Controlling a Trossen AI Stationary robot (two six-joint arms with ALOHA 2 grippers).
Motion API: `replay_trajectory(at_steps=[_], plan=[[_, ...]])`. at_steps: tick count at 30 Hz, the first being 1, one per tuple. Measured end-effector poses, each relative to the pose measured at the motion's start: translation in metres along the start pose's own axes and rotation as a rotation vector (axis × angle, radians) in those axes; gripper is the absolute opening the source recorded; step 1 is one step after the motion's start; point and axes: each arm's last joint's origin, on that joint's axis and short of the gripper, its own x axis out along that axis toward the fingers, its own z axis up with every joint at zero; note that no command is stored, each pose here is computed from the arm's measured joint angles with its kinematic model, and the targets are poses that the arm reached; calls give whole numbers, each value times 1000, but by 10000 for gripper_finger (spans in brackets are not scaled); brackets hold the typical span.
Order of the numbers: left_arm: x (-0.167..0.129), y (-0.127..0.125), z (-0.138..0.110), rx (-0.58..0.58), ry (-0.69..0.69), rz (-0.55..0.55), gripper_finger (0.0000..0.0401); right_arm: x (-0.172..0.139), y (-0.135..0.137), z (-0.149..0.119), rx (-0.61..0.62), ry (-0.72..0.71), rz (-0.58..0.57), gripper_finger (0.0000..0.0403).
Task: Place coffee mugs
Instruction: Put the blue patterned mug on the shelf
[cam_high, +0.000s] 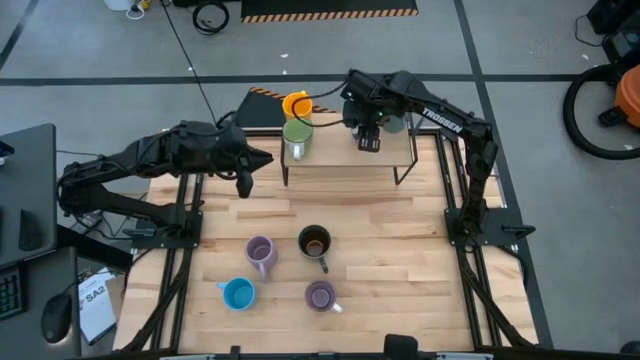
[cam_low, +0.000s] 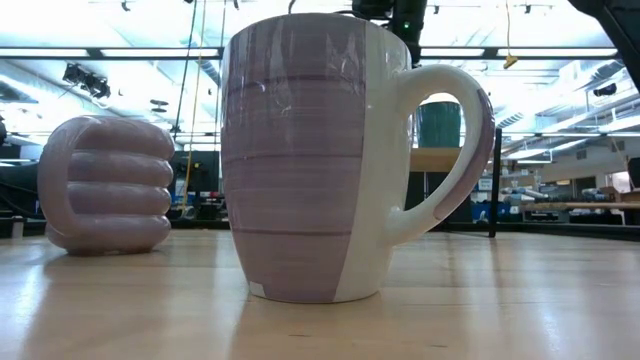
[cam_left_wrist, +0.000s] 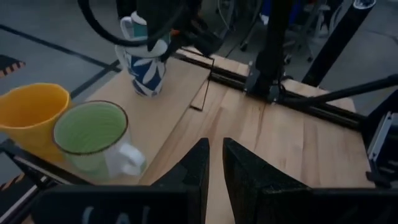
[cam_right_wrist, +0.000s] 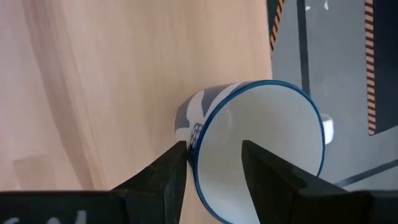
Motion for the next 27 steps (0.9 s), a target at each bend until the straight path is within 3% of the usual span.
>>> replay_trajectory(at_steps=[27], plan=[[2, 0, 2, 5, -18, 7, 50, 8, -36, -11, -28, -10, -68, 160]])
